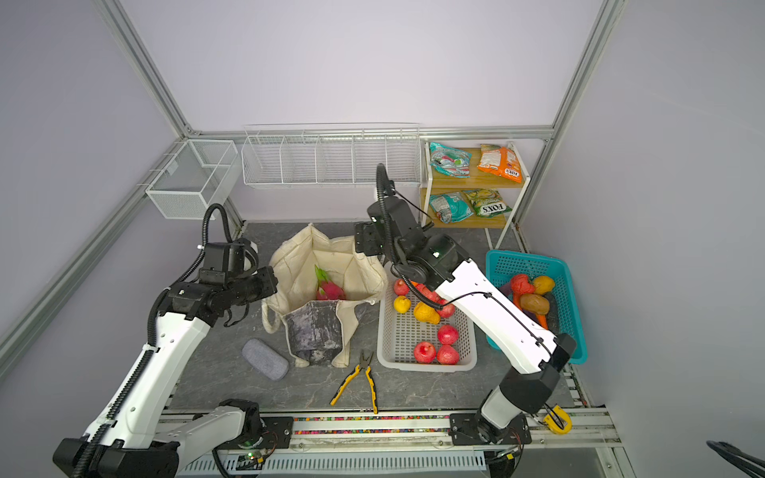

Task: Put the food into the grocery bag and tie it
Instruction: 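Raise the right gripper out of the bag toward the white basket, then lower the right gripper onto the orange with green leaves in the basket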

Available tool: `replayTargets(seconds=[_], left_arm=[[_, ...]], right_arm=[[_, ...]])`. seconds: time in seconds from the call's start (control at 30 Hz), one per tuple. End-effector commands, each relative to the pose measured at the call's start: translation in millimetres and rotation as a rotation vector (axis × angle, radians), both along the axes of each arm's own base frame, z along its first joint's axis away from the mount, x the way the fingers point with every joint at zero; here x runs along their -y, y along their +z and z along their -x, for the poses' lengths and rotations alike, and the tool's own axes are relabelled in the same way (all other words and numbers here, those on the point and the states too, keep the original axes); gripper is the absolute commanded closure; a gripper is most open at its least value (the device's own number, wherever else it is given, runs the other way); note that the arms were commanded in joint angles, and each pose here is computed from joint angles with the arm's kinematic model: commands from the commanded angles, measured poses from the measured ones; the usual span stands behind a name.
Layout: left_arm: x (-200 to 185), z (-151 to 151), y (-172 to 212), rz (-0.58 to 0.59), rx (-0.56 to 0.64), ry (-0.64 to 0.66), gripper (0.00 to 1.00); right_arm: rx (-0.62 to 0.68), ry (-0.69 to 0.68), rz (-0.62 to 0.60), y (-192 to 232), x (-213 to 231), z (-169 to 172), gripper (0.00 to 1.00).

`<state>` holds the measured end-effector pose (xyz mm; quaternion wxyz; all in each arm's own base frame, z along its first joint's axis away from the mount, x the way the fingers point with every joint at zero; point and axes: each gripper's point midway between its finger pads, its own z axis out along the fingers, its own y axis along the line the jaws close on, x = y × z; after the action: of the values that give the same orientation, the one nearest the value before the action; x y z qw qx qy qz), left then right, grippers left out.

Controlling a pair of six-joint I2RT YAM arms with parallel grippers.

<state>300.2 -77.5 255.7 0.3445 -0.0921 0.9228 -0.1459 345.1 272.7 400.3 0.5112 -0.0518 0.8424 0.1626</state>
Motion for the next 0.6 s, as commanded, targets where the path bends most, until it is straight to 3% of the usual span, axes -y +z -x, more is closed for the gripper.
replayTargets(seconds=[0.0, 0.3, 0.43, 0.57], left_arm=[[1, 0, 6, 0.021, 0.028, 0.004, 1.00], [5, -6, 4, 0.043, 0.015, 0.005, 1.00], [3, -3, 2, 0.041, 0.011, 0.014, 1.00], [2, -1, -1, 0.039, 0.005, 0.019, 1.00]], right_arm=[[-0.033, -0.172, -0.156, -10, 41, -11, 0.12], [-0.361, -0.527, -0.295, -113, 145, 10, 0.12], [-0.482, -0.589, -0.347, -155, 159, 19, 0.12], [-0.600, -0.640, -0.310, -188, 164, 22, 0.12]])
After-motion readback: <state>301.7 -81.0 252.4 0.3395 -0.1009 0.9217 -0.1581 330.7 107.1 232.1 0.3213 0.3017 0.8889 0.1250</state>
